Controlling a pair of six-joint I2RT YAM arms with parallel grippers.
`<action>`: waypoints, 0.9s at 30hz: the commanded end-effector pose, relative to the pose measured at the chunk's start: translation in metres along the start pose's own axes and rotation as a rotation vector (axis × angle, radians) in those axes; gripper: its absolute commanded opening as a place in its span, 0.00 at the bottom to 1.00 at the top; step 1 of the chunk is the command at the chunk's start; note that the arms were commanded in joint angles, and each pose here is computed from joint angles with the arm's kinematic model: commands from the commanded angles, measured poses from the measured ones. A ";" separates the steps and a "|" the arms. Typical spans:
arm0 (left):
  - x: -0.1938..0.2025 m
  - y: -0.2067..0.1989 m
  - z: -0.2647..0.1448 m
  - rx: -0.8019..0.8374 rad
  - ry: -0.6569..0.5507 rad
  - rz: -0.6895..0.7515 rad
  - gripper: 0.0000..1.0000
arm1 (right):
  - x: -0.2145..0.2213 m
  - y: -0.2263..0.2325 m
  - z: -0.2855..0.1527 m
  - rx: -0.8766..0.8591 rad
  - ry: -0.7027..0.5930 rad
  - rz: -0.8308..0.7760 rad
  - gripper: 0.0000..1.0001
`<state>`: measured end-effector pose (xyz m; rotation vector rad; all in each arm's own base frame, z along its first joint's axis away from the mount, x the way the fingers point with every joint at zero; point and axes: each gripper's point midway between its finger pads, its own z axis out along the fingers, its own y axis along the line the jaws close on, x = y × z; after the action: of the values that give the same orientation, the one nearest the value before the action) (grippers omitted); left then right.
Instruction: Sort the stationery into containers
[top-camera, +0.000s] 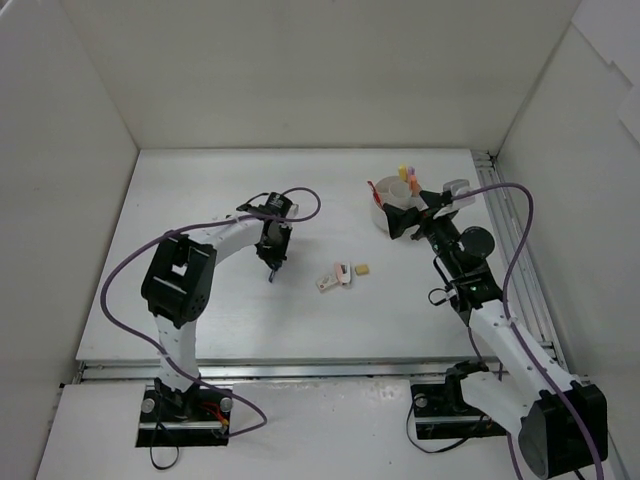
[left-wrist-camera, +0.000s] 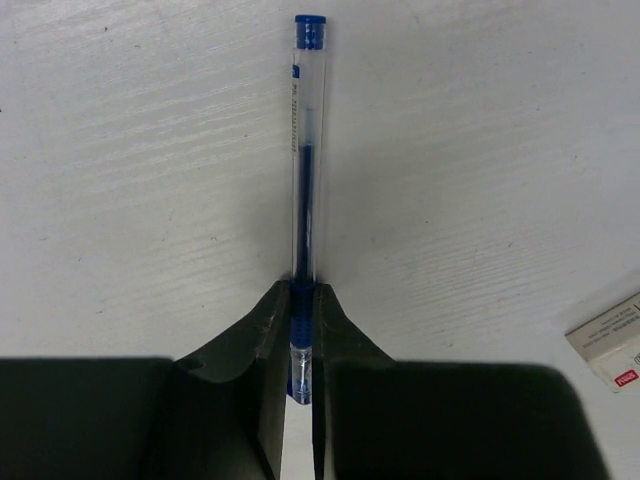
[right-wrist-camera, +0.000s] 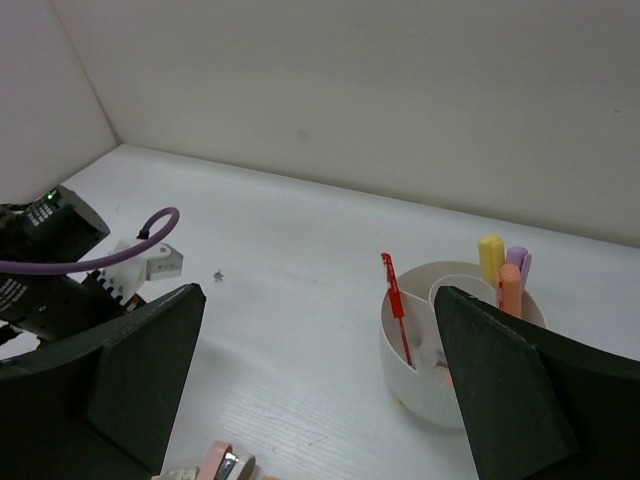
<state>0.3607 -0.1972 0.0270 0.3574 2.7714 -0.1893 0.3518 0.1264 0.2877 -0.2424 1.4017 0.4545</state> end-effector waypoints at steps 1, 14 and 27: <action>-0.013 -0.012 -0.014 0.034 -0.033 0.006 0.00 | -0.010 0.015 -0.012 -0.049 0.021 -0.055 0.98; -0.013 -0.090 -0.140 0.527 -0.211 -0.029 0.00 | 0.075 0.135 -0.053 -0.634 0.270 -0.511 0.98; 0.075 -0.116 -0.181 0.687 0.051 -0.068 0.00 | 0.101 0.193 -0.063 -0.819 0.291 -0.735 0.98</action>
<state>0.2241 -0.2546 0.1533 0.4289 2.6958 -1.0360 0.2063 0.2748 0.1618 -1.5225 1.3506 0.4366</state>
